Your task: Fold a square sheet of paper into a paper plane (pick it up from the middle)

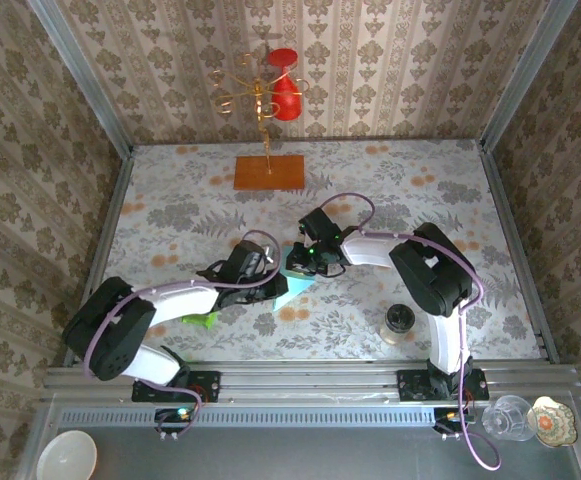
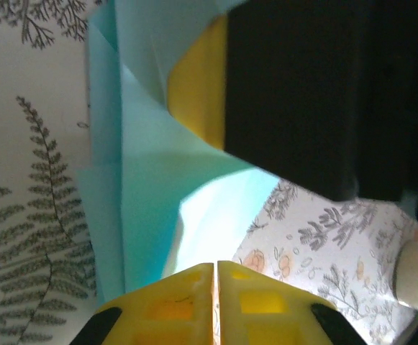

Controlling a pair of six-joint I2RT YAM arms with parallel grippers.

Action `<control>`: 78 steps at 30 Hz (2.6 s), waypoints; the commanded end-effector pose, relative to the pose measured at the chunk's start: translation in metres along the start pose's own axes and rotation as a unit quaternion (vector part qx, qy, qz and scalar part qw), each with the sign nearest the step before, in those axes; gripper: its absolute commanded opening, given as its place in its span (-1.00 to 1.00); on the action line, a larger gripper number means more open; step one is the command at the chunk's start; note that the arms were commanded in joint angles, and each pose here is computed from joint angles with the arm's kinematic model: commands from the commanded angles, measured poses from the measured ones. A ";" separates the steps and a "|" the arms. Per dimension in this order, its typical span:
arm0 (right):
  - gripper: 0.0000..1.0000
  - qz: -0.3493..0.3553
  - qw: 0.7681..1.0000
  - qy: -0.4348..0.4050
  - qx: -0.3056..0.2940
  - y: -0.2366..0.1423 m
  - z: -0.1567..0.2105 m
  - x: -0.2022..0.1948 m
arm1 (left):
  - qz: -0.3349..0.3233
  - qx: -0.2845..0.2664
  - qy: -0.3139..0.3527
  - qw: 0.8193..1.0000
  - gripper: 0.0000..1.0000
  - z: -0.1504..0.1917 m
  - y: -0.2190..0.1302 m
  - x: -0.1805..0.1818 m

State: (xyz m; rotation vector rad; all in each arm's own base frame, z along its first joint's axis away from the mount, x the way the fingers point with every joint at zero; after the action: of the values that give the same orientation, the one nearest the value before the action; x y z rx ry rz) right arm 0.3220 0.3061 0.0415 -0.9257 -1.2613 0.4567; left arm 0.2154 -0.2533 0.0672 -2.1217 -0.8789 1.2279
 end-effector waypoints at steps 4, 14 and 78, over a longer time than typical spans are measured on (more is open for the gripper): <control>-0.62 0.030 0.998 0.046 -0.010 -0.009 0.003 -0.024 | -0.041 -0.013 -0.017 0.999 -0.80 -0.013 0.006 0.017; -0.50 0.002 0.998 0.064 -0.027 -0.025 -0.005 -0.017 | -0.042 0.019 -0.036 0.998 -0.81 0.002 0.023 0.028; -0.87 -0.103 0.990 0.098 -0.003 -0.047 0.027 -0.045 | -0.059 0.011 -0.016 0.998 -0.66 -0.013 0.001 0.020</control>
State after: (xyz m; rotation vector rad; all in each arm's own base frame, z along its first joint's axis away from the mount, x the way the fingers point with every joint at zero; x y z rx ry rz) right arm 0.2736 0.2556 0.0465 -0.7895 -1.1700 0.2369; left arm 0.2341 -0.2477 0.0473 -1.9972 -0.9507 1.2684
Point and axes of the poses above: each hand's point on the last joint's axis, 136 mm out from that joint toward the fingers, its own y axis out along the fingers, its own x axis along the line the jaws close on, z = x × y, the point moved 3 cm from there along -y, back along the fingers, and after that the axes turned 14 degrees about y, right-handed, at the moved point
